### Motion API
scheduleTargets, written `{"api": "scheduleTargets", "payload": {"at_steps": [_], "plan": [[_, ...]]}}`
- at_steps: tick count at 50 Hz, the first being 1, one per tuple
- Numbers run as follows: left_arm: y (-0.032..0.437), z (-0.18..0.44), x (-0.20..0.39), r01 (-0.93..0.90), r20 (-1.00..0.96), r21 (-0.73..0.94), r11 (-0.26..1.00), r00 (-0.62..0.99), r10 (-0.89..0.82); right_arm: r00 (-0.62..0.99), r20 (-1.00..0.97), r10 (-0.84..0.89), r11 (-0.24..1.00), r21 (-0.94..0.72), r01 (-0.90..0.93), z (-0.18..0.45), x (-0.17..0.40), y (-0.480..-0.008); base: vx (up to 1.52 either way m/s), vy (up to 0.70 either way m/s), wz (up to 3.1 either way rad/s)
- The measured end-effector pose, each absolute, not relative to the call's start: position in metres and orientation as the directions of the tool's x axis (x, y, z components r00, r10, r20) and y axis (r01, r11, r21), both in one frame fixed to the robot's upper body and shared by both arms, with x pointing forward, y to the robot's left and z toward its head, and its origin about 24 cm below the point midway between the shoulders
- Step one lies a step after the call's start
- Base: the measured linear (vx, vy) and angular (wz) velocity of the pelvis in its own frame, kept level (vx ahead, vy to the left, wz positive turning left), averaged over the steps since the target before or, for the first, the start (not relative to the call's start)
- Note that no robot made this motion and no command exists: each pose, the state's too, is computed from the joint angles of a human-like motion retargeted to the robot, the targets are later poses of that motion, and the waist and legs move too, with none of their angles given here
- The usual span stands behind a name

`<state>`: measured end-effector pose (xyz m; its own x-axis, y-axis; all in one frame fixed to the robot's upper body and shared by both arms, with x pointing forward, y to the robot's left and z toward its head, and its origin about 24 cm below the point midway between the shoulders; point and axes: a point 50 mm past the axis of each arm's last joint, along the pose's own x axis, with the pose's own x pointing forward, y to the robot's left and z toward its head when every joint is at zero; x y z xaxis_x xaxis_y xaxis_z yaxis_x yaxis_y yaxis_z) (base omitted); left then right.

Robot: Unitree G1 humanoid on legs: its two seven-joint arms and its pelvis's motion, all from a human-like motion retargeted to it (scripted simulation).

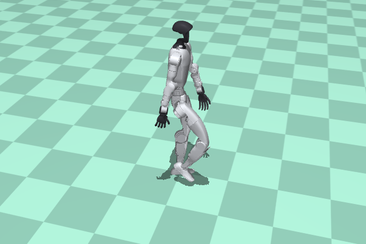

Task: Upper body actions

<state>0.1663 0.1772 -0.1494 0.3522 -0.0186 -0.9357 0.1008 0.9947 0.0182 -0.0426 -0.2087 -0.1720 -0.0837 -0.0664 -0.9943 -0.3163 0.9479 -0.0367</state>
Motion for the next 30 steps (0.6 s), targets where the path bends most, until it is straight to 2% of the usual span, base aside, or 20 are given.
{"api": "scheduleTargets", "payload": {"at_steps": [5, 13, 20, 30], "plan": [[0.165, -0.115, 0.236, 0.044, -0.817, -0.014, 0.999, 0.576, -0.037, -0.200, -0.971, -0.131, 0.959, -0.073, -0.274, -0.163, -0.086, -0.219, 0.00, 0.00, 0.22], [0.173, -0.097, 0.262, 0.076, -0.757, 0.069, 0.995, 0.654, 0.003, -0.207, -0.966, -0.156, 0.965, -0.104, -0.241, -0.161, -0.090, -0.225, 0.00, 0.00, 0.00], [0.179, -0.124, 0.218, 0.088, -0.840, 0.055, 0.995, 0.543, -0.001, -0.079, -0.993, -0.086, 0.965, -0.064, -0.256, -0.171, -0.049, -0.211, 0.05, -0.02, -0.27], [0.177, -0.168, 0.107, 0.143, -0.978, -0.022, 0.990, 0.202, -0.051, 0.127, -0.992, 0.021, 0.926, -0.029, -0.376, -0.179, 0.015, -0.186, 0.08, -0.08, -0.19]]}}
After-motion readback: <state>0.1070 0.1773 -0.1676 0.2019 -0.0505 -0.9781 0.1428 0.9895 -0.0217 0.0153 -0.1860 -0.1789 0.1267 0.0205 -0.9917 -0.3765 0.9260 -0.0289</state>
